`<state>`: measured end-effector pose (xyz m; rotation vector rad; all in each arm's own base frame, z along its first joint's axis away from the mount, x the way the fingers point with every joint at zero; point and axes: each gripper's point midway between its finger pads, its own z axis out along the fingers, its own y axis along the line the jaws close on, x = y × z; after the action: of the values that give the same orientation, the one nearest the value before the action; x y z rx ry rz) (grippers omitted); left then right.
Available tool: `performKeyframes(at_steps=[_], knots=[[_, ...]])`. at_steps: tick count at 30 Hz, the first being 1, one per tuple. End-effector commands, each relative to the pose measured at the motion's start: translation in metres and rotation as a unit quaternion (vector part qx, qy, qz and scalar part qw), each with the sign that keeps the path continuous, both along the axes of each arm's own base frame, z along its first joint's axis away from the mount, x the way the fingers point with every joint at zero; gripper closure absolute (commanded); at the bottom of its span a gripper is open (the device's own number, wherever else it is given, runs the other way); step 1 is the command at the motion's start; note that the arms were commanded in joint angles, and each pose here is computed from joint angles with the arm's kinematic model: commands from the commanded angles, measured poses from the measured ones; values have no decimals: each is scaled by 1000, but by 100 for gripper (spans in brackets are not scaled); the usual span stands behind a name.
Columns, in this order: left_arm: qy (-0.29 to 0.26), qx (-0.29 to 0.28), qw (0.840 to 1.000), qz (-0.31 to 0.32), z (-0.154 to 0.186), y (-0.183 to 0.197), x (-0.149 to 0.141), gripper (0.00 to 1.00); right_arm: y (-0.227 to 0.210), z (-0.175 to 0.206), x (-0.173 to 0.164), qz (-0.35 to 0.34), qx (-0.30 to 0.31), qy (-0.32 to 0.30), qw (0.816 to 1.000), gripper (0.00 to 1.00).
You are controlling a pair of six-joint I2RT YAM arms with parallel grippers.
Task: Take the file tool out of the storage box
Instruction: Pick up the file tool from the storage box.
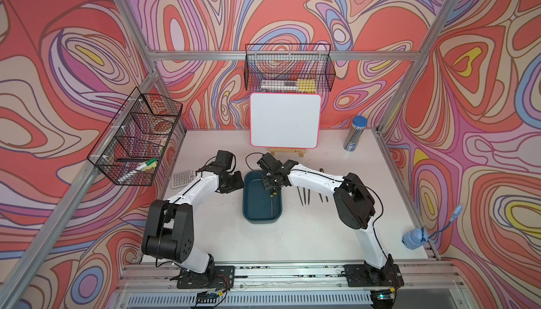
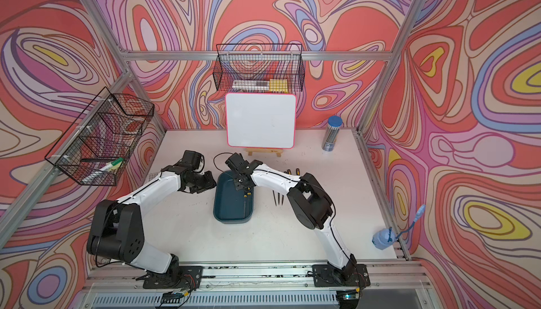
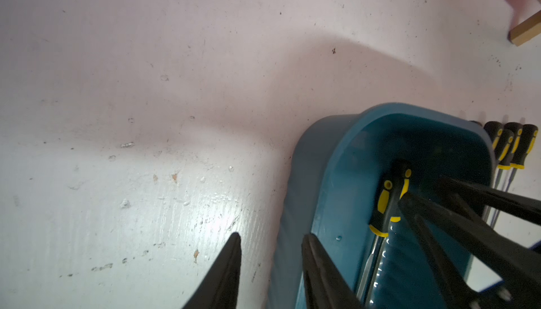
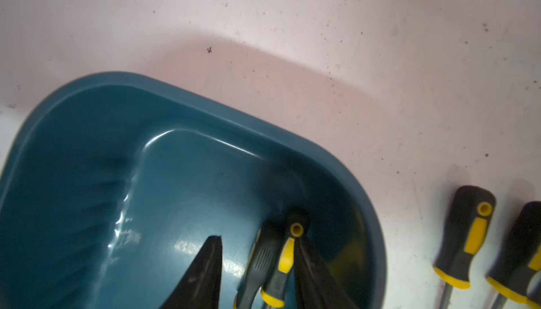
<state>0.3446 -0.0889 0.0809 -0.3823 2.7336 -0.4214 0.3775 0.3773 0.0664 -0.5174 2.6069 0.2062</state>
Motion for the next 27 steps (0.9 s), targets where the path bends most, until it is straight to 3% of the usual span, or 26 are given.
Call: performKeyframes(at_steps=[1,13,27], knots=[[5,0,1000,2,2,2,-2,60,5,-2,-5,4,-13,11,1000,58],[10,-6,1000,-2,0,1,-9,60,-3,-4,-26,-3,-80,56,995,56],[9,-19,1000,1,-3,-1,-19,60,3,-37,-33,-12,-62,103,993,55]])
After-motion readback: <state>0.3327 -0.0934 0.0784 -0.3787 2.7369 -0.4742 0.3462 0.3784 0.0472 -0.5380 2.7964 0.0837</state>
